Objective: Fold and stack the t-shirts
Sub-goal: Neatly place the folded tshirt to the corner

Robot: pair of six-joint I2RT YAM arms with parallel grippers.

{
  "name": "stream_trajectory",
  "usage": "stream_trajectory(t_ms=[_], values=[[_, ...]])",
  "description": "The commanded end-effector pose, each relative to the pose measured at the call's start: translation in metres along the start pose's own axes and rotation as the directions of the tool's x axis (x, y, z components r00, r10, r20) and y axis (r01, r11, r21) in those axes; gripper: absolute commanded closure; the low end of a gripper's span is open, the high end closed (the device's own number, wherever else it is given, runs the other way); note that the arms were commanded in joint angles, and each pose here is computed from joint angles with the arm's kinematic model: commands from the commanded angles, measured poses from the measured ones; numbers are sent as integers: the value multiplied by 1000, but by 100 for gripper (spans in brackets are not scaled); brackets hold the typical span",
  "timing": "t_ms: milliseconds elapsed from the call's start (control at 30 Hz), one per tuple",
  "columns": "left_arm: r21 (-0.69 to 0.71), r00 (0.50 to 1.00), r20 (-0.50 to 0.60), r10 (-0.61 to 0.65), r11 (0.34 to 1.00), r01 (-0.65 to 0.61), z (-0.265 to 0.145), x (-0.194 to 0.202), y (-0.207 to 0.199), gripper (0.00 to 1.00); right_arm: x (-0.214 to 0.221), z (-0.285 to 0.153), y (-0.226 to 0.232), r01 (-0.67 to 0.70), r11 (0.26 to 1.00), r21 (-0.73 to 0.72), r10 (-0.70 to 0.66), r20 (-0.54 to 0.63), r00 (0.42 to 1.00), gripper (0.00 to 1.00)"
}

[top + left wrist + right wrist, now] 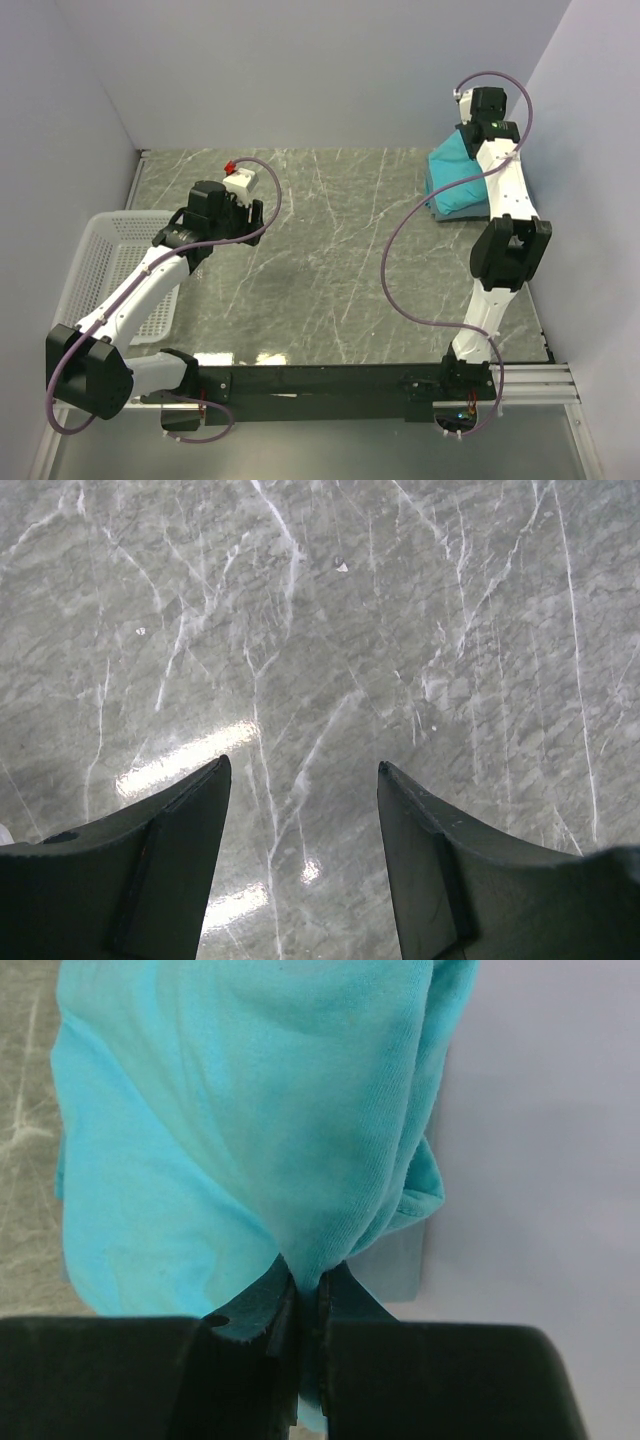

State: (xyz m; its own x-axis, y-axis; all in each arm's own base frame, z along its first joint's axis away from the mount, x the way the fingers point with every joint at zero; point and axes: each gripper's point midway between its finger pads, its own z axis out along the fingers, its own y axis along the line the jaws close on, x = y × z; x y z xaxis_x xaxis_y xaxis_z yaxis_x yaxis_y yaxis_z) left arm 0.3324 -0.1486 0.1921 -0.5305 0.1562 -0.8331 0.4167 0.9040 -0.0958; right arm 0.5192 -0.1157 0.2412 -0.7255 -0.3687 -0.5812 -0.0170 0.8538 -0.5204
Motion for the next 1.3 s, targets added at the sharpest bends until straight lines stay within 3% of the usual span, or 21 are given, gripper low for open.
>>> stream_trajectory(t_ms=[0,467,567,600,700,1033,1233,1267], values=[[11,999,32,16,1000,-16,-2,-13,-2,34,-12,-1,-37,-30,993,112,25,48,999,100],[17,1000,21,16,1000,-17,0,-10,-3,34,12,34,-57,-22,986,168,26,-20,999,97],[16,1000,18,17,1000,-17,1,-10,-2,34,15,41,-72,-1,965,262,11,-39,999,56],[17,1000,17,17,1000,-18,1,-9,-2,34,20,41,-79,6,950,312,15,-64,998,36],[15,1000,17,17,1000,-18,1,-10,-2,34,18,41,-85,2,937,349,23,-69,997,30],[14,1000,11,17,1000,-17,3,-8,-2,34,-15,6,-66,-8,961,276,-6,53,999,31],[12,1000,9,17,1000,-17,2,-8,-1,34,16,11,-47,156,955,251,-150,-43,988,36],[18,1000,7,18,1000,-18,3,-7,-2,33,39,17,-38,202,946,253,-181,-102,978,37]])
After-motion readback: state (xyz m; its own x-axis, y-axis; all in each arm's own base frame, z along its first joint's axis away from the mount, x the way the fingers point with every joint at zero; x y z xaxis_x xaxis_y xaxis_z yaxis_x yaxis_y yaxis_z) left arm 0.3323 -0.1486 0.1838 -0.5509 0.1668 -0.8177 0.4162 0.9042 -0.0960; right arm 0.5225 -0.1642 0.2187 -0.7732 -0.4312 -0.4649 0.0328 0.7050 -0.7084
